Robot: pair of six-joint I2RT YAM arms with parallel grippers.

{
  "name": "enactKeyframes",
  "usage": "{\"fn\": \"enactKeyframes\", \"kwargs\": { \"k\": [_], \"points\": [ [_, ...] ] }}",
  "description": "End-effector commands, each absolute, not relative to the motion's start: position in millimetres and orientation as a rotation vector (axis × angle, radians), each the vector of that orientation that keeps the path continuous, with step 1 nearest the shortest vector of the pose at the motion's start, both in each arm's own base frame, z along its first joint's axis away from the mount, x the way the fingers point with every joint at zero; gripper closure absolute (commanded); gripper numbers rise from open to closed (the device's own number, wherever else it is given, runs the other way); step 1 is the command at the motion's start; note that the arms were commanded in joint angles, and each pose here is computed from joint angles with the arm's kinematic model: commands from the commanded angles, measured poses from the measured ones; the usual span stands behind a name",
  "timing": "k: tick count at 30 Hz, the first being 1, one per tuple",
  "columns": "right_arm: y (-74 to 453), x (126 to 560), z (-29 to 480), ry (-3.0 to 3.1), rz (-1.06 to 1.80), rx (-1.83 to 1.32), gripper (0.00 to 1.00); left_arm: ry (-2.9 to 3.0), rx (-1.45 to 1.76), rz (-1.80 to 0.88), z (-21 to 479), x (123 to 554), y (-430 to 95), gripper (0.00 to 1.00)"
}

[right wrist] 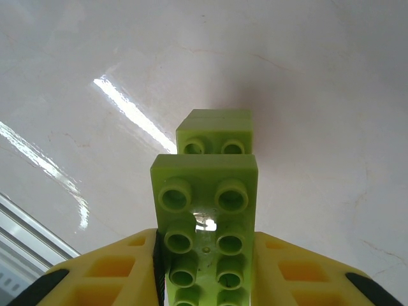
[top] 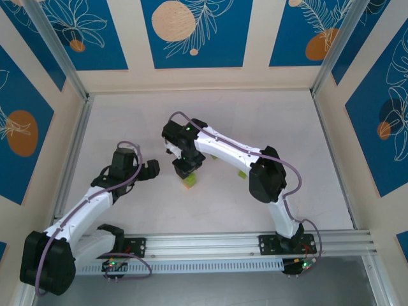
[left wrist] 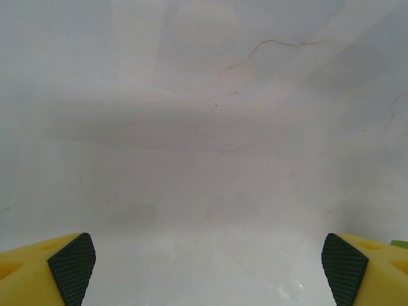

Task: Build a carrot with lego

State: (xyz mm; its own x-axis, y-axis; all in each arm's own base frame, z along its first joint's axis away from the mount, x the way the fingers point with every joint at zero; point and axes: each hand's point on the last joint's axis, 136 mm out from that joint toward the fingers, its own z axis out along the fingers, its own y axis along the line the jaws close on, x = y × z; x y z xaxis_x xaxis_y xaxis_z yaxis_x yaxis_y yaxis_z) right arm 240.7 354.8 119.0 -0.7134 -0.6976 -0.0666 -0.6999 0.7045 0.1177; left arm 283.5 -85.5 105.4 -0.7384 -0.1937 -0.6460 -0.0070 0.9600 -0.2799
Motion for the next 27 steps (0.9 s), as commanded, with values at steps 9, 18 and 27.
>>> {"fn": "enactKeyframes", "kwargs": {
  "k": [9, 18, 27],
  "points": [
    [353, 235, 113, 2.922, 0.163, -1.188, 0.66, 2.370, -0.120, -0.344, 106, 285, -85, 0.06],
    [355, 235, 109, 2.936, 0.165, -1.189, 0.66, 2.371, -0.118, -0.345, 106, 285, -85, 0.06],
    [358, 234, 107, 2.947, 0.180, -1.185, 0.66, 2.369, -0.117, -0.343, 106, 285, -85, 0.06]
  ]
}}
